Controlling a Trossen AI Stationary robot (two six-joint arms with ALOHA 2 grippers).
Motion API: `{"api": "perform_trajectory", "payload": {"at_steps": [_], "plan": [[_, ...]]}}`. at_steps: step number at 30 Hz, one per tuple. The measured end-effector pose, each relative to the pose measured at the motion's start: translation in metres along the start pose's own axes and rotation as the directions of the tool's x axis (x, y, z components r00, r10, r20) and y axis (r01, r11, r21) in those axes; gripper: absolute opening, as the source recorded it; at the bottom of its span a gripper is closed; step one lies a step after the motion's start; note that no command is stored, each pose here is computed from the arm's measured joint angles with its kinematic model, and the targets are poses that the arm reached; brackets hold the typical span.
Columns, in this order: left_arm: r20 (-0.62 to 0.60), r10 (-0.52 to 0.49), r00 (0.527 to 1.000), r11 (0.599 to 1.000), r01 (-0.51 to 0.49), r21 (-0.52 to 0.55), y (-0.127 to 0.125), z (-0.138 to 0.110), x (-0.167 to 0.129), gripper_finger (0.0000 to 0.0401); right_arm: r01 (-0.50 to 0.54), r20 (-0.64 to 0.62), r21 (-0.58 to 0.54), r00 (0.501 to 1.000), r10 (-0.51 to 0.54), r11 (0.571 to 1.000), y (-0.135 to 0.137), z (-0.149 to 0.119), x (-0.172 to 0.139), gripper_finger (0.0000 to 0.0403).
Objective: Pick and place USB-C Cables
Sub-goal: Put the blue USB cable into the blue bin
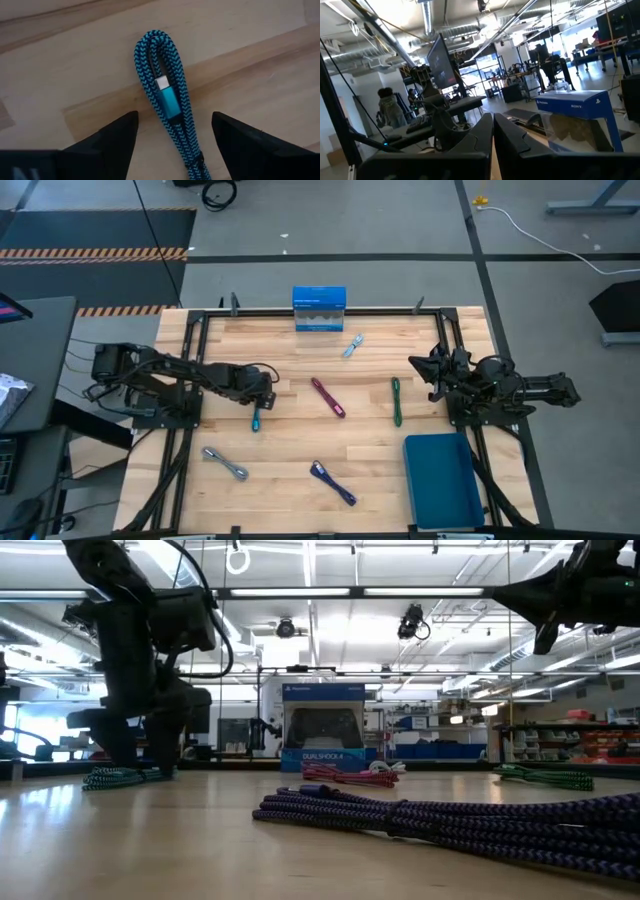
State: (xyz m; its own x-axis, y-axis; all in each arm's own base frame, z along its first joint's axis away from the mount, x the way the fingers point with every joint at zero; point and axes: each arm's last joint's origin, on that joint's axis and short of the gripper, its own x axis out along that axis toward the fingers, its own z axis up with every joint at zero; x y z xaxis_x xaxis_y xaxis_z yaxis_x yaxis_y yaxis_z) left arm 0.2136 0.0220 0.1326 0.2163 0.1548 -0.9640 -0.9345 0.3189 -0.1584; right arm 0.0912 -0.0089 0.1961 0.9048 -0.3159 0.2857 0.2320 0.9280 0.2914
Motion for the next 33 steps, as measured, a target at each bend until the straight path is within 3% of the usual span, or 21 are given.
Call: {"api": "perform_trajectory", "payload": {"at_steps": [17,28,33], "plan": [[0.031,0.083,0.996,0.996,-0.084,0.031,-0.002,-0.017,0.006,0.0145,0.007,-0.044,0.010,0.999,-0.006,1.000,-0.001,-0.004,0.000,0.0023],[0.073,0.059,0.996,0.992,-0.067,0.103,-0.007,-0.025,0.005,0.0029,0.006,-0.043,0.019,0.999,-0.005,1.000,-0.001,-0.004,0.000,0.0023],[0.081,0.003,0.997,0.987,-0.016,0.158,-0.015,-0.023,0.002,0.0029,-0.002,-0.064,0.014,0.998,0.003,1.000,-0.001,-0.006,0.000,0.0023]]}}
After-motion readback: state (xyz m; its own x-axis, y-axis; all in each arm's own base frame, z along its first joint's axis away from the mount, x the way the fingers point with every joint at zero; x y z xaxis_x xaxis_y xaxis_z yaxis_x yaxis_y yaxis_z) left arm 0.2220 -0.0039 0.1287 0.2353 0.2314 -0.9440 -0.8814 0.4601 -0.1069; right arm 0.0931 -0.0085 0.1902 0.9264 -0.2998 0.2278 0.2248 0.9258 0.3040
